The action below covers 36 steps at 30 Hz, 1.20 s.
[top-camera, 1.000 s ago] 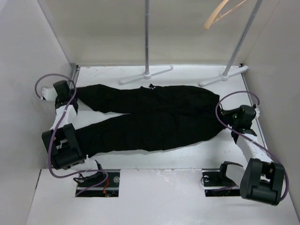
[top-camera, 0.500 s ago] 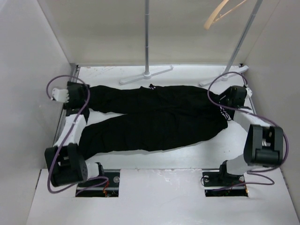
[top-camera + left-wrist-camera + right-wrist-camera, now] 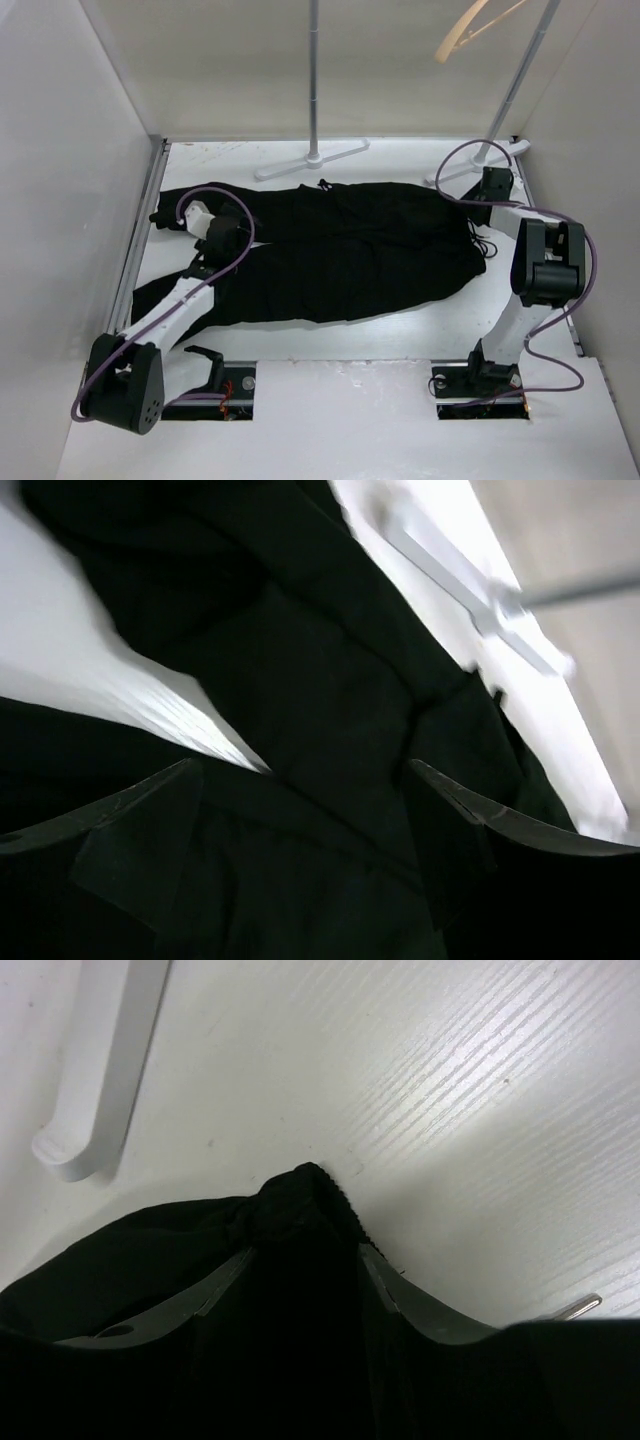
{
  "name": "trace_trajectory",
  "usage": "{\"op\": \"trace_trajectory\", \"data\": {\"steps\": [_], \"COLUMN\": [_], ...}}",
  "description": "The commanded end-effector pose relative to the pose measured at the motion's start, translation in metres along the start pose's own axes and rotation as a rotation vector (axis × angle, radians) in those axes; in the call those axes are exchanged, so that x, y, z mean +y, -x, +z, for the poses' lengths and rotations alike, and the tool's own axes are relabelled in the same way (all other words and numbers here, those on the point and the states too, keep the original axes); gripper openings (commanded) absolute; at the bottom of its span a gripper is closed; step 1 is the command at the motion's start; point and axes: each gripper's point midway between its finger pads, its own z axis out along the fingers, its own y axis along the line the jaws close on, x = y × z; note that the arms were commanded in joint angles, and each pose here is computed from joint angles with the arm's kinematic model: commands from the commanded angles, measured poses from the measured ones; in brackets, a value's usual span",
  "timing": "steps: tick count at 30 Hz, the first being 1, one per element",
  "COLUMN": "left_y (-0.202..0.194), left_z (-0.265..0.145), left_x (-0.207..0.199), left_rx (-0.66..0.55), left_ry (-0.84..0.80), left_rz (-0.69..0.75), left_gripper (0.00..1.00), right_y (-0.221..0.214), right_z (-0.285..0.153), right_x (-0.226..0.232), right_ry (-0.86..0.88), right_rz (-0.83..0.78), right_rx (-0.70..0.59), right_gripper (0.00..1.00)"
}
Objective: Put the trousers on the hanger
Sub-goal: Fold the trousers
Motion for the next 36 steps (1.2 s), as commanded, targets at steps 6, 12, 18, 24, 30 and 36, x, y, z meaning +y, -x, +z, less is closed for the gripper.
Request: {"op": "trace_trajectory", "data": {"steps": [6,12,18,24,30,36], "left_y": [-0.048,-0.060,-0.058,-0.041,-0.026,-0.030], "left_z": [-0.025,-0.031,-0.043,-0.055,-0.052,-0.036], "left_x": [-0.012,0.012,0.052,0.086,0.131,0.153], "left_rx": [0.107,0.170,0.187,0.138,0.101,0.117], "left_ry": [-0.125,-0.096,-0.010,0.082,0.259,0.340], "left_rz": [0.096,0.115,0.152,0.155,0.096,0.078], "left_gripper": [0.77,0.75,0.73,0.70,0.66,0.63], "right_y": [0.025,0.033,0.053,0.093,0.098,0.098], "right_z": [0.016,0.021,0.003,-0.030,-0.037,-0.032], "right_x": [0.012,0.004,-0.009,-0.045,-0.056,-0.056], "right_ry": [-0.014,-0.035,-0.032,-0.073,-0.109,-0.092], "right_rz": [-0.007,0.038,0.175,0.259,0.238,0.235], "right_rx": [-0.021,-0.050,-0.144,-0.280,-0.306,-0.288], "right_gripper": [0.37,0.03,0.00,0.00,0.00,0.02]}}
